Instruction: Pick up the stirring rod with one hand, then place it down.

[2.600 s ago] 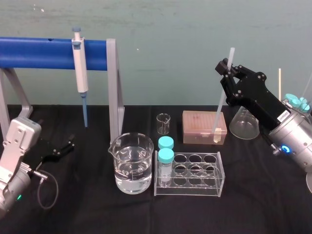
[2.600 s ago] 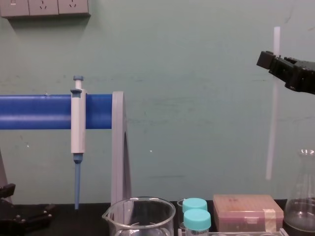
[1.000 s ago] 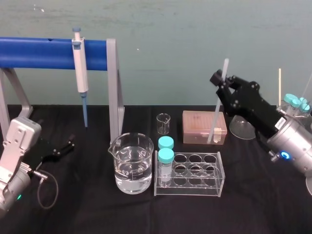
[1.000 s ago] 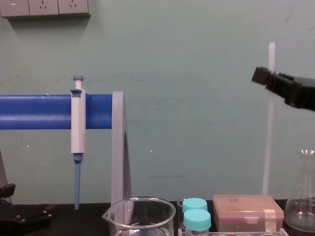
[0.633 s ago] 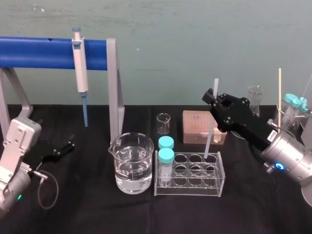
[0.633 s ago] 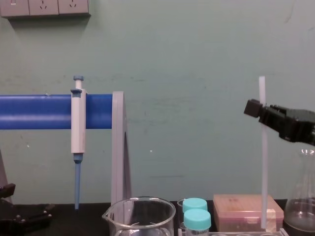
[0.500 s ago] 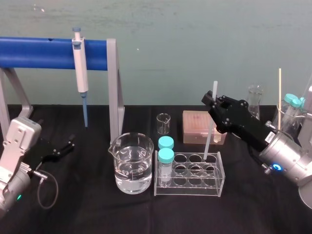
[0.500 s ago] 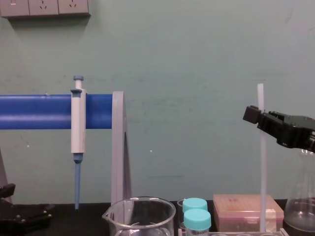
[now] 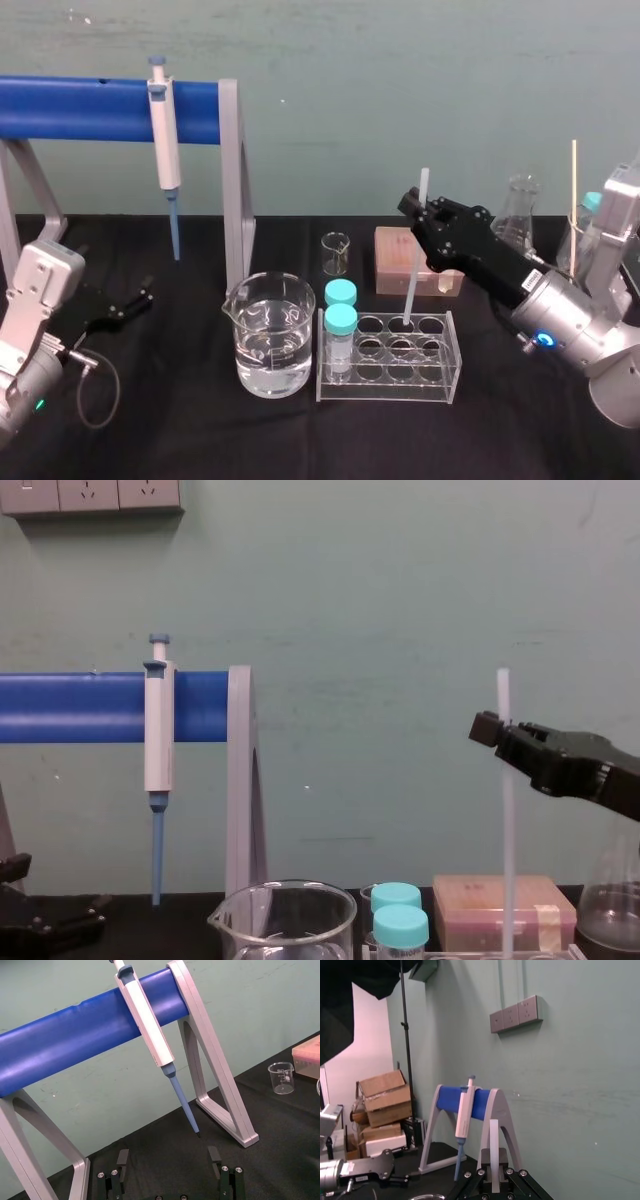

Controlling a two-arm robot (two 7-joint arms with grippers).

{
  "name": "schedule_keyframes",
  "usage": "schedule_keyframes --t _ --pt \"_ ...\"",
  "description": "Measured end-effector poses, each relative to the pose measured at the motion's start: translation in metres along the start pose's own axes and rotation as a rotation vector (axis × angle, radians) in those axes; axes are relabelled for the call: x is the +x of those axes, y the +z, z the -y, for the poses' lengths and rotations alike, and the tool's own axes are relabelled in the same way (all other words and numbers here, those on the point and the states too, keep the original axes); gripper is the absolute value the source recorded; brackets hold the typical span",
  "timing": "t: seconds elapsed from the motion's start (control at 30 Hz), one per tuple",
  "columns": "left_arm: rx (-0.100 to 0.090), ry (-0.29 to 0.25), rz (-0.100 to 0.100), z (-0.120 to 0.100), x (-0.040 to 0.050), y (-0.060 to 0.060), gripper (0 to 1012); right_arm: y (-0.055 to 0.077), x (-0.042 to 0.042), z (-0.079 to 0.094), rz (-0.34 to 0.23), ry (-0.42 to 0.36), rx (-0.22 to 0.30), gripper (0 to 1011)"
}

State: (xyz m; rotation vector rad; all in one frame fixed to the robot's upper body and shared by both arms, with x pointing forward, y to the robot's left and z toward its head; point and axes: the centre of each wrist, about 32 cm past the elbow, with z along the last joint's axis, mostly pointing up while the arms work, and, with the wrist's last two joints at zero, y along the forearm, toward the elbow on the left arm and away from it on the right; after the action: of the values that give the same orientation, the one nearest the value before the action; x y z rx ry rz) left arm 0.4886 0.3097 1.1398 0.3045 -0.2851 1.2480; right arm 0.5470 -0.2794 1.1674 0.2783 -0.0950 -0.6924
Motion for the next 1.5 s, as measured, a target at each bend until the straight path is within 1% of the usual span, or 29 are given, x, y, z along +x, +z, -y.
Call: schedule_keyframes --t 0.3,0.53,0.83,1.17,1.5 --pt "0.0 0.0 0.0 0.0 0.0 0.0 1000 -0.012 0.0002 -0.003 -0.003 -0.004 -0.028 71" --pt "0.0 0.0 0.0 0.0 0.0 0.0 1000 -0.023 -0.004 -0.005 -0.012 -0.003 -0.054 71" --pt "0.0 0.0 0.0 0.0 0.0 0.0 1000 -0.033 -0.008 -0.004 -0.022 -0.027 -0.079 71" --pt "0.0 0.0 0.0 0.0 0.0 0.0 1000 -0.042 -0.0095 -0.002 -0.03 -0.059 -0.104 71" --pt "0.0 0.0 0.0 0.0 0.0 0.0 1000 -0.044 -0.0111 -0.002 -0.03 -0.068 -0.117 71"
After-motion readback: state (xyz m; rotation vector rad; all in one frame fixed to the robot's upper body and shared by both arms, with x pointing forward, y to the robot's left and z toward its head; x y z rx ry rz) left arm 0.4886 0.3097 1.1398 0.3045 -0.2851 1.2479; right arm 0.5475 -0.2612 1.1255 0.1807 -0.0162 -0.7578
